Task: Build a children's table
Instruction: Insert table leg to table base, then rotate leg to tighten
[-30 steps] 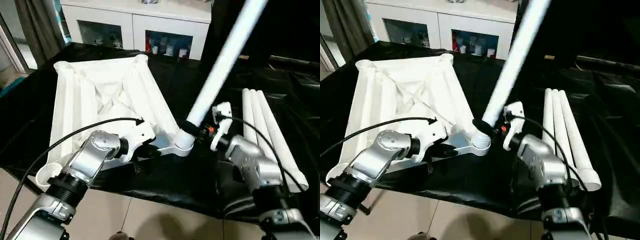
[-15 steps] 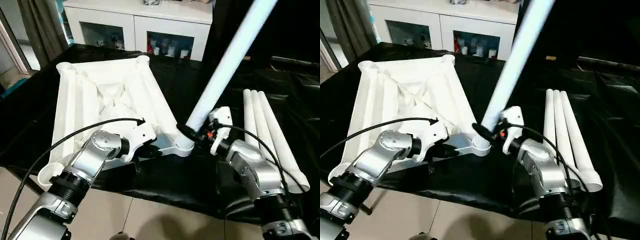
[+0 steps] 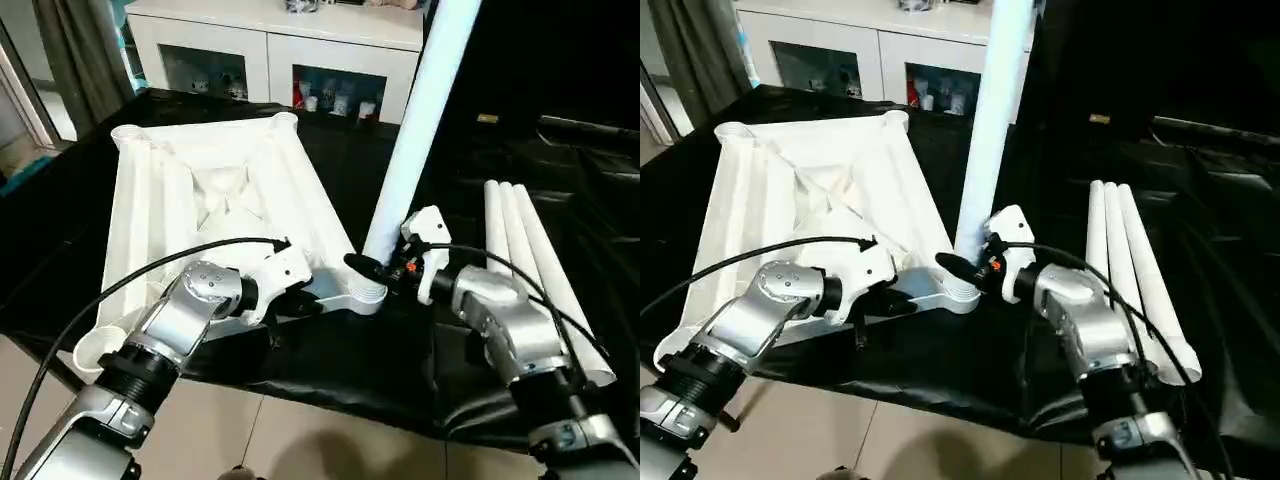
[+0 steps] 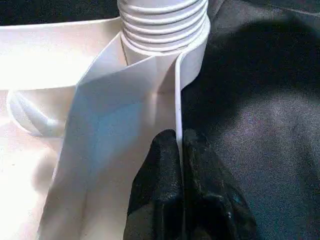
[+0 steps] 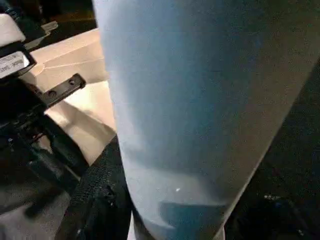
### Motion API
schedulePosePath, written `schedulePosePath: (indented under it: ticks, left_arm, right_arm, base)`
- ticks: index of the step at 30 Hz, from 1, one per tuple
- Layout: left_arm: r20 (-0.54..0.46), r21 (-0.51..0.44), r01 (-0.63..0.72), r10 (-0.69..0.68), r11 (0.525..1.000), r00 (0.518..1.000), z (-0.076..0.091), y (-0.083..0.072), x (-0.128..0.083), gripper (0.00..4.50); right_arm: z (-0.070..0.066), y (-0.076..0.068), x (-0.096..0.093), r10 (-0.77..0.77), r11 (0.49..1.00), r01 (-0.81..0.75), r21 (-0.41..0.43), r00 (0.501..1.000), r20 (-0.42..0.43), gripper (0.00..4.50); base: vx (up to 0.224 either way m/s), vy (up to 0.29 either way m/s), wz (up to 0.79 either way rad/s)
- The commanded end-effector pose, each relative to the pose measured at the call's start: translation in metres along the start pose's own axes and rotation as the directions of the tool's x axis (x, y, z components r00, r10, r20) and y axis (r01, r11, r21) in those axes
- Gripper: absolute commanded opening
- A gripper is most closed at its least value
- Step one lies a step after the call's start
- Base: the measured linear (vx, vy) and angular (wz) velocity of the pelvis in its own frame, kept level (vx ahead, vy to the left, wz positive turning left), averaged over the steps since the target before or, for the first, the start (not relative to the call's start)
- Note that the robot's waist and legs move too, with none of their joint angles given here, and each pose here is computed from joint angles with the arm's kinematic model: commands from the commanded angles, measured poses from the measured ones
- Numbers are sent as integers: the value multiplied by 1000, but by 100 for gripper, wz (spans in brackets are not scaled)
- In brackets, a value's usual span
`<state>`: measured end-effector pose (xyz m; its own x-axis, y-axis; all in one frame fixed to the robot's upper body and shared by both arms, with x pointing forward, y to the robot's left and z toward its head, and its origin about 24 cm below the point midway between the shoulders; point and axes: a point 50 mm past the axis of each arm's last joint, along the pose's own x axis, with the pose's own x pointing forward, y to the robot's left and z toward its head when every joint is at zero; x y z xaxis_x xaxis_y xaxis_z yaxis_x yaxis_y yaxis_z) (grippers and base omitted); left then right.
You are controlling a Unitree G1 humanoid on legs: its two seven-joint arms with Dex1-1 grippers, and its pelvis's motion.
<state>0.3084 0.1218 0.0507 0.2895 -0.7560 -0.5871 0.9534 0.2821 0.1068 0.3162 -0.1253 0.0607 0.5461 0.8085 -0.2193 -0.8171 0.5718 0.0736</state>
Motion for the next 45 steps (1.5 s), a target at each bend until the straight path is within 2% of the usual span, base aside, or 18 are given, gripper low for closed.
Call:
schedulePosePath:
  ticks: [1,9,20,25,29,31,32,36,37,39,41,45]
  left_arm:
    - [53,59,11,-15,998,998,11,-2,0,0]
    - [99,124,140,-153,982,983,15,-12,-6,0]
    - [76,132,131,-141,983,987,15,-6,-7,0]
    - [76,87,43,-50,995,996,14,2,-4,0]
    - [82,40,-10,6,999,997,17,7,1,0]
    - [82,40,-10,6,999,997,17,7,1,0]
    - [81,9,-53,52,999,995,21,10,6,0]
    - [61,-32,-120,121,992,991,25,17,13,0]
    - [28,-82,-194,197,978,980,27,23,18,0]
    - [14,-102,-223,225,970,974,27,26,20,0]
    - [-34,-150,-307,306,940,952,28,32,26,0]
    - [-64,-167,-354,348,920,935,36,31,34,0]
  right_arm:
    - [-49,12,-4,70,992,-48,115,977,-200,188]
    - [-54,12,-14,142,985,-116,125,965,-220,188]
    - [-60,9,-17,134,985,-105,135,964,-230,188]
    - [-66,2,-13,-23,986,57,154,976,-215,188]
    - [-69,-5,-5,-155,971,189,144,963,-219,188]
    - [-69,-5,-5,-155,971,189,144,963,-219,188]
    - [-68,-9,4,-243,951,276,137,945,-219,188]
    - [-65,-14,14,-340,919,374,128,913,-223,188]
    - [-63,-18,22,-426,881,460,114,874,-233,188]
    - [-62,-19,24,-453,865,488,116,860,-236,188]
    - [-58,-22,30,-514,823,552,135,824,-237,188]
    - [-53,-22,40,-556,775,603,190,793,-250,188]
  base:
    - [0,0,0]
    - [0,0,0]
    - [0,0,0]
    - [0,0,0]
    - [0,0,0]
    - [-26,10,-2]
    - [0,0,0]
    - [0,0,0]
    - [0,0,0]
    - [0,0,0]
    - [0,0,0]
    - [0,0,0]
